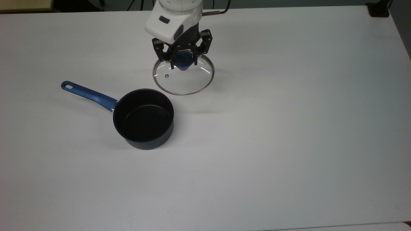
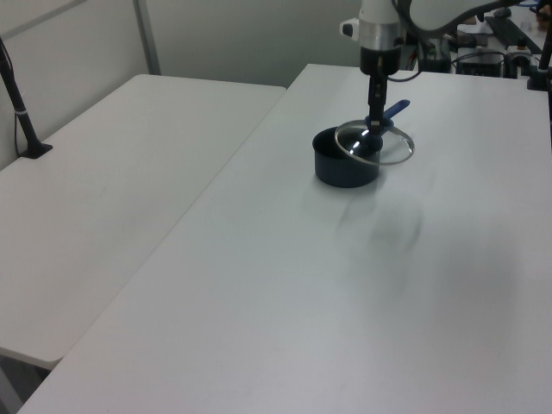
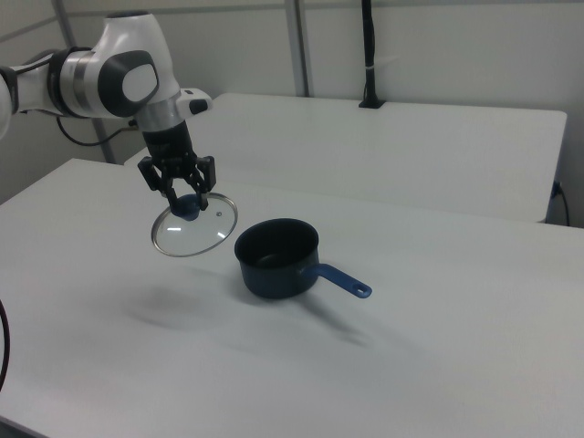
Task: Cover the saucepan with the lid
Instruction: 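Lift the glass lid and carry it over the navy saucepan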
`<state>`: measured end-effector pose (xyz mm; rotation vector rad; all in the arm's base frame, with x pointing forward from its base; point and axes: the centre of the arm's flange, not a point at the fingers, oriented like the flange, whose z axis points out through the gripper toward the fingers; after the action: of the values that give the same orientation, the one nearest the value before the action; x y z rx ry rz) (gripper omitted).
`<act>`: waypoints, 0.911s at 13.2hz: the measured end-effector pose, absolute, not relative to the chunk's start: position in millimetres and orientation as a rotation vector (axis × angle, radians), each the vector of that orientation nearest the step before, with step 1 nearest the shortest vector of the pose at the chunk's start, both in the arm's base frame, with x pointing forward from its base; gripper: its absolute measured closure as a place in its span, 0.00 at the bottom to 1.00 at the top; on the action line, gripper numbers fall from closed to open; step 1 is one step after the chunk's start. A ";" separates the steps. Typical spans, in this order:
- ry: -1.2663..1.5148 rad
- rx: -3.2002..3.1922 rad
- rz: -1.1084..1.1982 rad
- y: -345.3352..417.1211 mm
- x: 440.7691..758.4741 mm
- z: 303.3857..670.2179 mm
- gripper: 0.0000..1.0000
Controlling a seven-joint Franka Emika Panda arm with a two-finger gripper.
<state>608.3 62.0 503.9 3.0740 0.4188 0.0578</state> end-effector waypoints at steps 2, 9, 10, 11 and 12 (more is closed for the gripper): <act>0.415 3.074 0.055 60.5 609.3 502.5 0.39; 0.297 3.062 0.089 0.1 632.9 498.4 0.39; 0.288 3.061 0.082 -3.8 637.4 492.7 0.39; 0.282 3.056 0.105 -6.4 644.7 486.9 0.39; 0.275 3.051 0.125 -9.2 653.6 479.5 0.39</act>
<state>653.6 -9.2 479.5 3.0510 0.2753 0.1246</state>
